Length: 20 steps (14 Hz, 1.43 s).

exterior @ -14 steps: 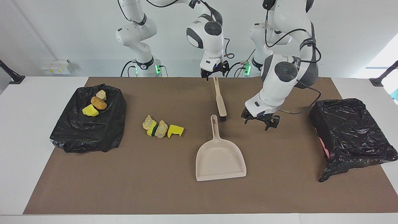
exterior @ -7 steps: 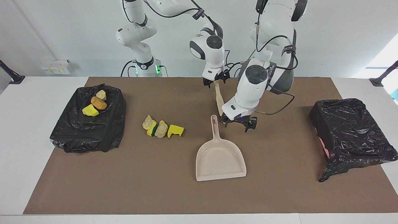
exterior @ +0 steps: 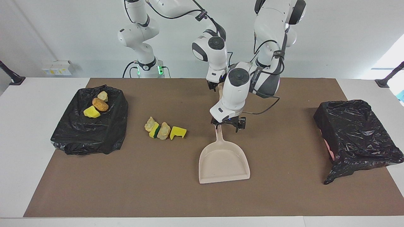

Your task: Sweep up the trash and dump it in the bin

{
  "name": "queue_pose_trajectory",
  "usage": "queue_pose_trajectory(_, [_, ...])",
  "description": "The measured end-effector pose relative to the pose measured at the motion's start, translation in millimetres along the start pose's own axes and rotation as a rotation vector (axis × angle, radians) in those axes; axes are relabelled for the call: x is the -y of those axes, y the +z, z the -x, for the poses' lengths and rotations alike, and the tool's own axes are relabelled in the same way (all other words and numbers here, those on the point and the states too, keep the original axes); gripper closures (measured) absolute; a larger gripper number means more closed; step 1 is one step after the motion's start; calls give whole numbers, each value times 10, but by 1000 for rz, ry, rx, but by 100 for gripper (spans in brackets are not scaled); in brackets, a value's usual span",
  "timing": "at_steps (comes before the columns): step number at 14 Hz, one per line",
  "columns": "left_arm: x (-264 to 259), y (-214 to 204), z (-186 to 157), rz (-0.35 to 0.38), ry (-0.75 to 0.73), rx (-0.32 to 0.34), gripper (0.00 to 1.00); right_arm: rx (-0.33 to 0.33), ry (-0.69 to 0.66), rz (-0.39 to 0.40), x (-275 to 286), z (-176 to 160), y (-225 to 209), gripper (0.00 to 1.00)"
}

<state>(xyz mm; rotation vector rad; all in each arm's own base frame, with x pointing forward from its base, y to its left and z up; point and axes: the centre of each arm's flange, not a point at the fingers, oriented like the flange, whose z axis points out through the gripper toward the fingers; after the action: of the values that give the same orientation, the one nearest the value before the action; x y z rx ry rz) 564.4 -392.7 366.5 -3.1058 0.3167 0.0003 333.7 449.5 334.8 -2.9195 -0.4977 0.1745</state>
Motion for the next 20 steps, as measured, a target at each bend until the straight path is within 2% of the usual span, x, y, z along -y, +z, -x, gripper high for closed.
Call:
queue_pose_trajectory(3, [-206, 205, -54, -11, -27, 8, 0, -4, -24, 17, -12, -5, 16, 67])
queue_pose_trajectory(4, [-193, 204, -64, -15, -31, 13, 0, -4, -30, 21, -12, -4, 18, 74])
queue_pose_trajectory(6, [-166, 181, -64, -20, -42, 31, 0, -3, -46, 41, -24, -3, 20, 74])
queue_pose_trajectory(7, [-170, 172, -59, -12, -51, 41, 6, 3, -54, 53, -27, 2, 19, 74])
queue_pose_trajectory(8, [-175, 170, -51, -4, -61, 52, 7, 10, -57, 59, -25, 5, 13, 74])
queue_pose_trajectory(10, [-171, 162, -50, -1, -74, 59, 30, 28, -61, 72, -24, 9, -14, 74])
queue_pose_trajectory(13, [-128, 122, -69, 2, -93, 57, 33, 81, -47, 109, -117, 56, -258, 74])
queue_pose_trajectory(16, [-110, 125, -68, 8, -152, 69, 68, 124, -25, 160, -311, 169, -617, 74])
queue_pose_trajectory(20, [-67, 82, -130, 23, -221, 39, 68, 177, 12, 201, -697, 268, -1053, 74])
